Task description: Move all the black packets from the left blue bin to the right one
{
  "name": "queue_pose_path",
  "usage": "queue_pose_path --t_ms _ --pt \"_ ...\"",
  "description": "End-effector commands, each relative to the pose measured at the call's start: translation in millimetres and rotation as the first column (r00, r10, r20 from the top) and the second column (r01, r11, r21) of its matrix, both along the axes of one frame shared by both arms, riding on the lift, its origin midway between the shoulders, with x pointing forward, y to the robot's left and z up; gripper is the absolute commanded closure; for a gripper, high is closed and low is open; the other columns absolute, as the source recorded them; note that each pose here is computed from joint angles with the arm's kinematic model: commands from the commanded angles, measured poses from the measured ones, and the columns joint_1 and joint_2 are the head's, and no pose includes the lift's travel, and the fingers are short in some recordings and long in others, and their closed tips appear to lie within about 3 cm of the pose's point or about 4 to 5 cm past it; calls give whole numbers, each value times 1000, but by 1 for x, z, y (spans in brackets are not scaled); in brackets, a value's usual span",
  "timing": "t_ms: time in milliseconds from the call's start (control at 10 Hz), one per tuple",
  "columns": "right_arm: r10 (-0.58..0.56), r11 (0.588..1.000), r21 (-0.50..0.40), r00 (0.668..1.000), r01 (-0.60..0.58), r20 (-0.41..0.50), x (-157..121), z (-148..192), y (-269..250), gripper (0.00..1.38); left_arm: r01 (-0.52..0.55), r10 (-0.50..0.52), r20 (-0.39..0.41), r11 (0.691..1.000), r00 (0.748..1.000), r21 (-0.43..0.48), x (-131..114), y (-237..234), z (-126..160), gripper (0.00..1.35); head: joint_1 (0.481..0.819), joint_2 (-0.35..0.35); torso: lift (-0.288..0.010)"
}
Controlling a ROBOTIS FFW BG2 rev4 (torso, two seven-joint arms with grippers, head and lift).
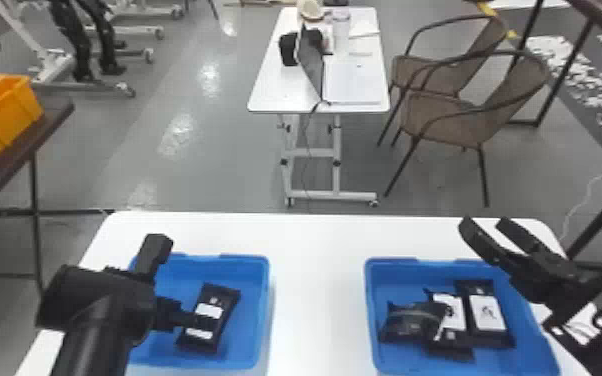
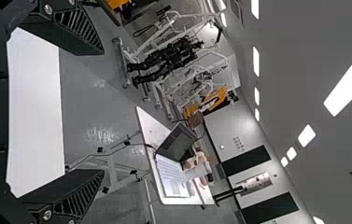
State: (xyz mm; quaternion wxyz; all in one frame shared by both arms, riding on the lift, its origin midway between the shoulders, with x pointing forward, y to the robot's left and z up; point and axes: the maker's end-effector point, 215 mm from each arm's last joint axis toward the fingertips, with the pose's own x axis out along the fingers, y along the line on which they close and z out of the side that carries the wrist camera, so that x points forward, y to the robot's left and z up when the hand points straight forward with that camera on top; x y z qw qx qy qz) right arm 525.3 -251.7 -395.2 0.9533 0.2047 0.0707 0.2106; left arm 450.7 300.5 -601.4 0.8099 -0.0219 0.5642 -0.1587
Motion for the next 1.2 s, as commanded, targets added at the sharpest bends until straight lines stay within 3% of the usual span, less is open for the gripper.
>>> queue_pose_path --t_ms 0,500,800,900,1000,1100 --pt "0 1000 7 1000 0 -4 -1 -2 1 110 29 -29 -8 1000 1000 -3 5 -8 -9 -1 695 56 0" --pt "7 999 36 1000 -7 -11 -4 -7 4 111 72 -73 -35 997 997 -9 11 -26 -27 -1 695 35 0" --pt "8 999 48 1000 -7 -12 -3 -7 5 110 96 -94 -46 995 995 32 13 -23 -25 305 695 34 0" --pt "9 999 48 1000 -9 -12 -3 -7 6 111 92 -91 -46 995 995 29 14 -22 -24 449 695 35 0" --pt "11 999 49 1000 -10 -11 -3 -7 6 111 92 -91 -51 995 995 26 13 -21 -24 708 695 35 0" --pt "11 999 49 1000 -10 -13 -4 -8 6 111 96 -95 -55 995 994 17 12 -21 -22 803 695 36 0"
